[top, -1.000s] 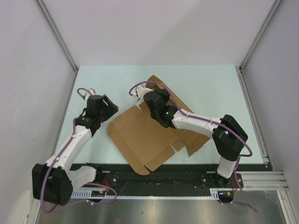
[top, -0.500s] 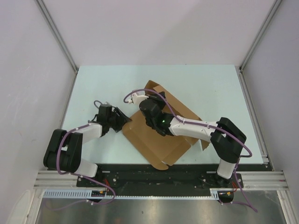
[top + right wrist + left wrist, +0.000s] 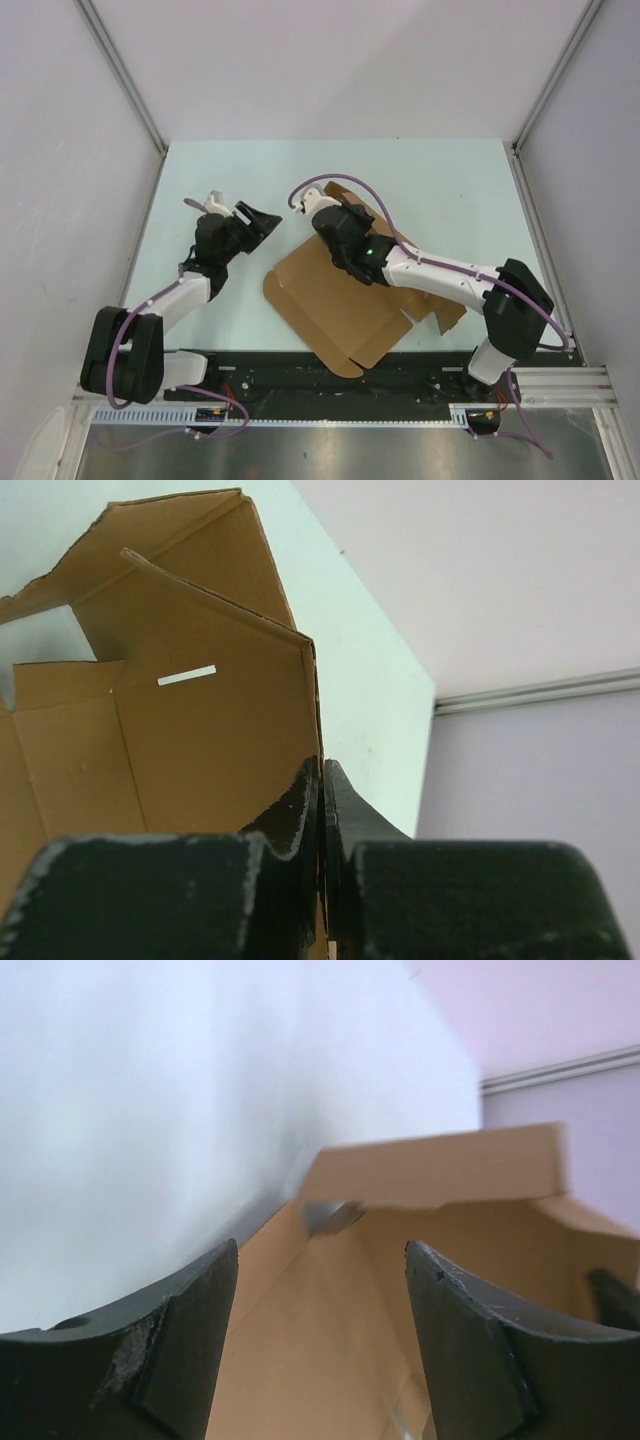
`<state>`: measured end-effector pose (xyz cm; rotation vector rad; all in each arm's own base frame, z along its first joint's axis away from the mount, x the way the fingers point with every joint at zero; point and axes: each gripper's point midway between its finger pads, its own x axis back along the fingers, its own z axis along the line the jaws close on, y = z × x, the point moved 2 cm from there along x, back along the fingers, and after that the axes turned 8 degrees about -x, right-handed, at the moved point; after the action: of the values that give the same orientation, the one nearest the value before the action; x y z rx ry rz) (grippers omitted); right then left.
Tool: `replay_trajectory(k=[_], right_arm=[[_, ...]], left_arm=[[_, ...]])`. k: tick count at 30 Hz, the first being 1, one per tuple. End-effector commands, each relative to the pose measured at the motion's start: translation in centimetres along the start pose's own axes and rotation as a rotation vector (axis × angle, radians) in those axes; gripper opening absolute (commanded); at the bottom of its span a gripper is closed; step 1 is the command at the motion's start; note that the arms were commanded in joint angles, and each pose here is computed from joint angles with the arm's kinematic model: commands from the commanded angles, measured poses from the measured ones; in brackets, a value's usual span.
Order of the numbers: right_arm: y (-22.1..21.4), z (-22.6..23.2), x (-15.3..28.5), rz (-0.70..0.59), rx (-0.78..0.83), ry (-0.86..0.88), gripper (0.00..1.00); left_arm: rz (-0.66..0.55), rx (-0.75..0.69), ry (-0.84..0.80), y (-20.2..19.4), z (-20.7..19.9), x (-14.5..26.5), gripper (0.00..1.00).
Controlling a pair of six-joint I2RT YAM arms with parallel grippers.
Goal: Fold the paper box
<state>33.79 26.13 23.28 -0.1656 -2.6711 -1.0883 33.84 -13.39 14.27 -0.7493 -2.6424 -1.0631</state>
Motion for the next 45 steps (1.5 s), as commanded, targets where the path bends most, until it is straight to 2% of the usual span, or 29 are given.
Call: replay_trajectory(k=[1, 7, 13, 29, 37, 45], right_arm=[[-1.1, 0.1, 0.6, 0.019, -0.159, 0.101, 0.00], [-1.8, 0.0, 0.6, 0.027, -0.194, 0.127, 0.00], [-2.4, 0.3, 0.8, 0.038, -0.184, 0.098, 0.00], [-2.5, 1.8, 1.4, 0.043, -0.161, 0.093, 0.00], [-2.4, 0.6, 0.7, 0.038, -0.217, 0.125, 0.00], [-2.7, -1.6, -0.7, 0.038, -0.301, 0.117, 0.00]], left_arm=[[-0.170, -0.076, -0.229, 3.4, -4.8, 0.0, 0.73], [-0.170, -0.170, -0.377, 1.0, -8.0, -1.0, 0.71], [-0.176, -0.309, -0.440, -2.2, -10.3, -0.9, 0.72], [-0.080, -0.453, -0.234, -6.2, -6.8, -2.8, 0.70], [-0.017, -0.526, -0.199, -7.2, -7.4, -5.7, 0.68], [-0.016, -0.540, -0.207, -6.9, -8.3, -7.1, 0.67]])
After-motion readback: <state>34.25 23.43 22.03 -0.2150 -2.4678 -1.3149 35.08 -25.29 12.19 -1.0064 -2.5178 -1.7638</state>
